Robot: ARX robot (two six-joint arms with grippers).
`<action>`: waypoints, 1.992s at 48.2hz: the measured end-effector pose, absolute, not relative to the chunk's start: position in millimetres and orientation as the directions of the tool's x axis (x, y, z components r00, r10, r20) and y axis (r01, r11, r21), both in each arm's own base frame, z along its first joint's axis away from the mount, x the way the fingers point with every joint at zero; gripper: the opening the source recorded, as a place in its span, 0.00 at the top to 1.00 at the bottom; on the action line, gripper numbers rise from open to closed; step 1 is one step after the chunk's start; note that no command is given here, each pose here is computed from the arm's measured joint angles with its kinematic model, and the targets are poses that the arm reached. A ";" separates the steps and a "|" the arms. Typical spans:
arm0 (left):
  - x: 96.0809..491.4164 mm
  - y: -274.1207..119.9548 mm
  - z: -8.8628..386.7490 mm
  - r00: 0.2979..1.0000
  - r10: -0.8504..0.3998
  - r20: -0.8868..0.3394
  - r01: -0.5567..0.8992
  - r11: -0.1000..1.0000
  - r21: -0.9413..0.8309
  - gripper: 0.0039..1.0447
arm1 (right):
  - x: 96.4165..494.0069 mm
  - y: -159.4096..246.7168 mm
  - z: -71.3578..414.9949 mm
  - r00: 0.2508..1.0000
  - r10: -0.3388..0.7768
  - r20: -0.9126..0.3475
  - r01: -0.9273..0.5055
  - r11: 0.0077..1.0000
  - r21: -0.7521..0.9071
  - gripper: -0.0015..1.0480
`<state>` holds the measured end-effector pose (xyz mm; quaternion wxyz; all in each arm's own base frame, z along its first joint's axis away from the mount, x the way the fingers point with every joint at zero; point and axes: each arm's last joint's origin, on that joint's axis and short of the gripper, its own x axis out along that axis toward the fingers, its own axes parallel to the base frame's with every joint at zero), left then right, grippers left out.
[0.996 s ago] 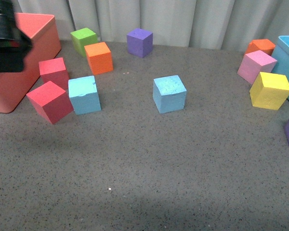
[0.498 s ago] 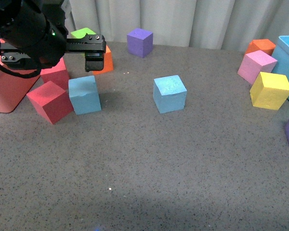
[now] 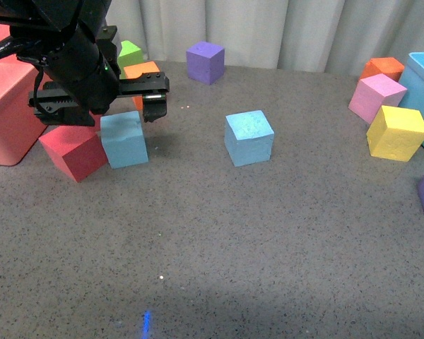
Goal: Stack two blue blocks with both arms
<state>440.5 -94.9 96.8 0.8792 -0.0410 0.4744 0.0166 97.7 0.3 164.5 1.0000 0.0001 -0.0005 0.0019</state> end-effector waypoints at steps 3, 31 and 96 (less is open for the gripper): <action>442.6 -95.6 95.0 0.543 -0.017 -0.840 -0.071 0.995 -0.066 0.06 | 97.7 0.3 164.5 1.000 0.004 0.001 -0.004 1.000 0.000 0.09; 453.2 -103.8 83.6 0.494 0.035 -0.869 -0.047 0.999 0.013 0.45 | 97.7 0.3 164.5 1.000 0.004 0.001 -0.004 1.000 0.000 0.09; 439.9 -275.6 157.5 0.572 -0.081 -0.816 0.108 0.994 -0.022 0.60 | 97.7 0.3 164.5 1.000 0.004 0.001 -0.004 1.000 0.000 0.09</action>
